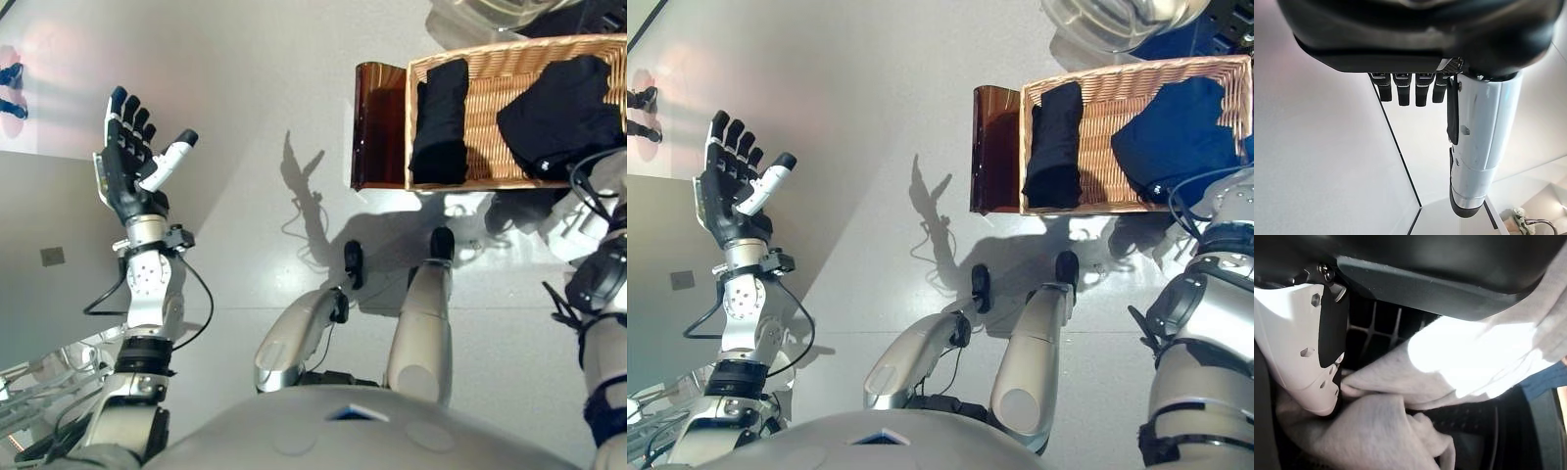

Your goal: Pick up the clothes and place them into the washing machine

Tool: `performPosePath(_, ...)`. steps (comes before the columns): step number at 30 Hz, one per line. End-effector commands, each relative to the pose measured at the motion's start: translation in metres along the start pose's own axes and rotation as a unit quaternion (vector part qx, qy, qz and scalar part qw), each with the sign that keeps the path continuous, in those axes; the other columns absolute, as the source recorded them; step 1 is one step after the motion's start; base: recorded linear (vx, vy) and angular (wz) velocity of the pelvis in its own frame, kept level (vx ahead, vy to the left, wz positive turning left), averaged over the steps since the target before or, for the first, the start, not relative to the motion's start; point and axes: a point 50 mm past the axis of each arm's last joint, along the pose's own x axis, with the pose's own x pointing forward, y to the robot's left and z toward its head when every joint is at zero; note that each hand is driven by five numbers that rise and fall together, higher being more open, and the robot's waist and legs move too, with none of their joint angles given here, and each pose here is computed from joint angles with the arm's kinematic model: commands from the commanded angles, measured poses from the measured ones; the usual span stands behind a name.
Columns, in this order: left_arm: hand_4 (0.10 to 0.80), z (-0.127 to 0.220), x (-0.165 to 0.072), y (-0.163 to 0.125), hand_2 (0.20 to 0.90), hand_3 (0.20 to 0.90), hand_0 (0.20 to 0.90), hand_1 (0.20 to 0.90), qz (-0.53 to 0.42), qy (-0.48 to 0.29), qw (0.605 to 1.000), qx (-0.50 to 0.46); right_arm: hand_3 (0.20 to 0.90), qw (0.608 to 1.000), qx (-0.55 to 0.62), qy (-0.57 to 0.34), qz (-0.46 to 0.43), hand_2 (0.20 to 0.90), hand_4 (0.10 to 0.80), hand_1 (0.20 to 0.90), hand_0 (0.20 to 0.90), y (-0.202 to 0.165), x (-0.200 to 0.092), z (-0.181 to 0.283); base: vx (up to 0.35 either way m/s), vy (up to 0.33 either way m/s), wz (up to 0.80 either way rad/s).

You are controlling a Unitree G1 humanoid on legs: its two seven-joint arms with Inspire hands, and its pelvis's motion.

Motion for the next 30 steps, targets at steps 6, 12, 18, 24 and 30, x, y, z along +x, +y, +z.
performPosePath(6, 0.8, 0.034, 0.005, 0.015, 0.9, 0.9, 0.9, 0.9, 0.037, -0.1, 0.994, -0.024, 0.2, 0.929, 0.076, -0.126, 0.341, 0.2, 0.3, 0.2, 0.2, 0.089, -0.068, 0.042, -0.01, -0.012, 0.04)
performPosePath(12, 0.8, 0.034, 0.005, 0.023, 0.9, 0.9, 0.9, 0.9, 0.046, -0.099, 0.994, -0.022, 0.2, 0.905, 0.082, -0.157, 0.387, 0.2, 0.3, 0.2, 0.2, 0.104, -0.081, 0.06, -0.001, -0.006, 0.2)
performPosePath(18, 0.8, 0.035, 0.007, 0.025, 0.9, 0.9, 0.9, 0.9, 0.039, -0.095, 0.995, -0.019, 0.2, 0.873, 0.091, -0.195, 0.438, 0.2, 0.3, 0.2, 0.2, 0.132, -0.098, 0.087, 0.031, 0.001, -0.01)
performPosePath(24, 0.8, 0.047, 0.008, 0.026, 0.9, 0.9, 0.9, 0.9, 0.037, -0.121, 0.992, -0.021, 0.2, 0.885, 0.085, -0.208, 0.407, 0.2, 0.3, 0.2, 0.2, 0.131, -0.086, 0.097, -0.045, -0.017, 0.0)
performPosePath(30, 0.8, 0.046, 0.002, 0.023, 0.9, 0.9, 0.9, 0.9, 0.033, -0.12, 0.992, -0.023, 0.2, 0.935, 0.033, -0.158, 0.316, 0.2, 0.3, 0.2, 0.2, 0.062, -0.05, 0.051, -0.009, -0.048, 0.05)
